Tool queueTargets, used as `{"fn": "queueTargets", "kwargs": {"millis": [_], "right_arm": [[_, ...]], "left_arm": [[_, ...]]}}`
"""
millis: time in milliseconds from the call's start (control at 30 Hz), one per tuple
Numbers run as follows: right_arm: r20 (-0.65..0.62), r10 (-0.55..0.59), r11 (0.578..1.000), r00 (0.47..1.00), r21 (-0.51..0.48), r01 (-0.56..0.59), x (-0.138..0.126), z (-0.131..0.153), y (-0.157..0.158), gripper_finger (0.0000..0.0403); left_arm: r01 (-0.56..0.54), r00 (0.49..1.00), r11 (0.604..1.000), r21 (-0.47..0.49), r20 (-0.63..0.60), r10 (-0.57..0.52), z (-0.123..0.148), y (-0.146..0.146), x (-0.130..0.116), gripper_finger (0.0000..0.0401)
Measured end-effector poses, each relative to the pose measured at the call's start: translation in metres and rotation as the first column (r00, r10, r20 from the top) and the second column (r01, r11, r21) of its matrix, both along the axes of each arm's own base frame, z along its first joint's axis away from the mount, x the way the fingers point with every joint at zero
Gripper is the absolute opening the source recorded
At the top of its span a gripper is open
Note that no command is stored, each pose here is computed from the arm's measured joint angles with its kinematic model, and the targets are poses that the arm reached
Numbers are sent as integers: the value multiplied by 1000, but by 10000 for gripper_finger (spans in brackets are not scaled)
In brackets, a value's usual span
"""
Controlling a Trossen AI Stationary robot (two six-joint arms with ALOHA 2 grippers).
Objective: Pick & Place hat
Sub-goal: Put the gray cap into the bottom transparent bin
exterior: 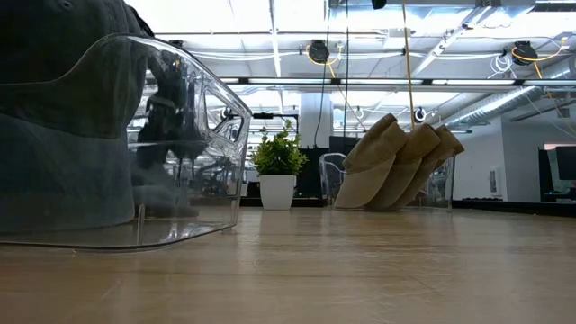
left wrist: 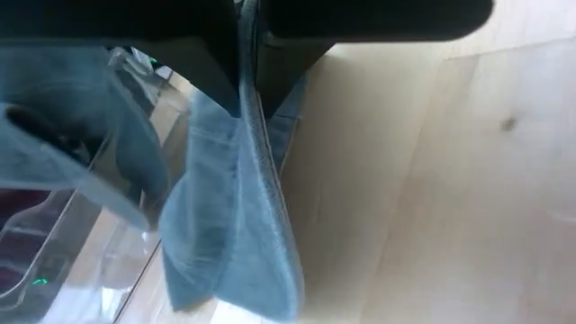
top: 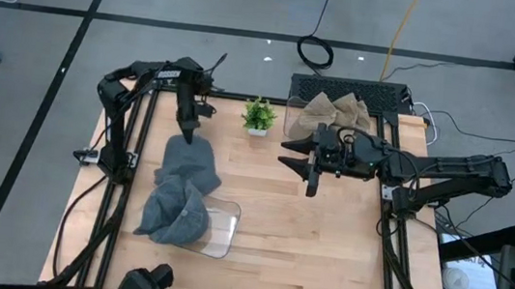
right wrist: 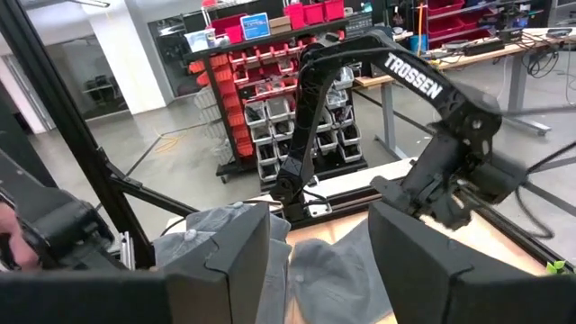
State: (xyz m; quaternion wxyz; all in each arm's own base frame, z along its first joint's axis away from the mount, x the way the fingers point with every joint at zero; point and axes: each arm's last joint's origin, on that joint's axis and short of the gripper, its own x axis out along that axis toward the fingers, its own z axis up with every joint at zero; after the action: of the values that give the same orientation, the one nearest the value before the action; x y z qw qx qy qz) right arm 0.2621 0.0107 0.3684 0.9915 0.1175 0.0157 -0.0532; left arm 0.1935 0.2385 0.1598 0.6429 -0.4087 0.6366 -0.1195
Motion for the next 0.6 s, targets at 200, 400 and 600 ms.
{"fn": "queueTargets", "kwargs": {"millis": [200, 400, 600], "right_arm": [[0, 1, 1000, 1000, 3, -1, 0, 0, 0, 181], [-4, 4, 1000, 1000, 23, -3, 0, -1, 0, 181], [-27, 18, 997, 999, 80, -16, 0, -3, -2, 205]], "left_arm": [[-46, 996, 984, 173, 88, 32, 61, 7, 13, 8], [-84, 983, 954, 287, 179, 33, 130, -4, 14, 8], [-149, 967, 920, 364, 250, 57, 177, -22, 13, 8]]}}
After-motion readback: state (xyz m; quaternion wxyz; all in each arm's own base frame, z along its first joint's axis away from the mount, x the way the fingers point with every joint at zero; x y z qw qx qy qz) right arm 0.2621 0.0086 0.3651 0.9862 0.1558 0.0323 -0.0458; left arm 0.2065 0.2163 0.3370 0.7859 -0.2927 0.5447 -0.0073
